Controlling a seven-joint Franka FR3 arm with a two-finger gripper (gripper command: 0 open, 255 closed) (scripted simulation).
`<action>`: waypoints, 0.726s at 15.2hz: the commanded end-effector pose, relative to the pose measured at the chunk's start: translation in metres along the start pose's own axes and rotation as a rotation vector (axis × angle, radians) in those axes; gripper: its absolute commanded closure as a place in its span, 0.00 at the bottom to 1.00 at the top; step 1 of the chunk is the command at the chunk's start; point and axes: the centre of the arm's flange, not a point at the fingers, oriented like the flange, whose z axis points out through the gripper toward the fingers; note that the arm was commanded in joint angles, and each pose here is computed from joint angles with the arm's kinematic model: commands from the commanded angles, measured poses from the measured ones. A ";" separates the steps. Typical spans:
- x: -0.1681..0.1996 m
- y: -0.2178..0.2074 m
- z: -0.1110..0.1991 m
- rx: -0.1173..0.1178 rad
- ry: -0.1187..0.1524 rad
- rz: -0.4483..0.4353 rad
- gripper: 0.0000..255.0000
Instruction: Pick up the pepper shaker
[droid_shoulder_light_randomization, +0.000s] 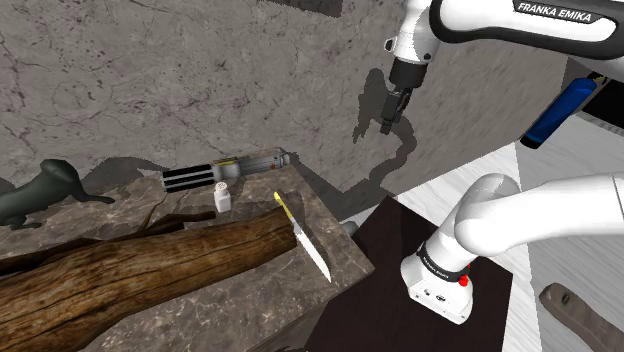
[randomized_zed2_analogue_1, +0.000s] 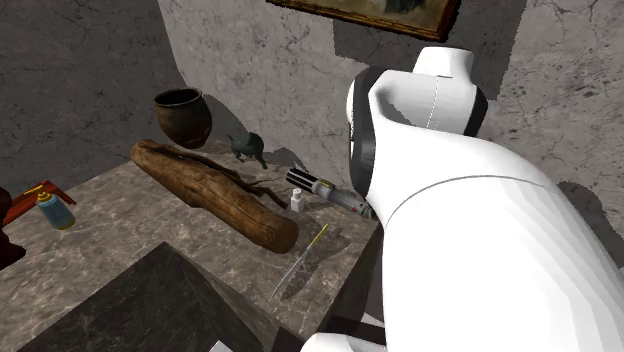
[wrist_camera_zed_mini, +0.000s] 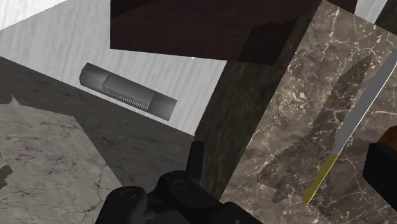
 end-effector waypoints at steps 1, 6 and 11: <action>0.000 0.000 0.000 0.000 0.000 0.000 0.00; 0.043 -0.041 0.027 -0.017 0.022 -0.004 0.00; 0.086 -0.081 0.054 -0.033 0.043 -0.008 0.00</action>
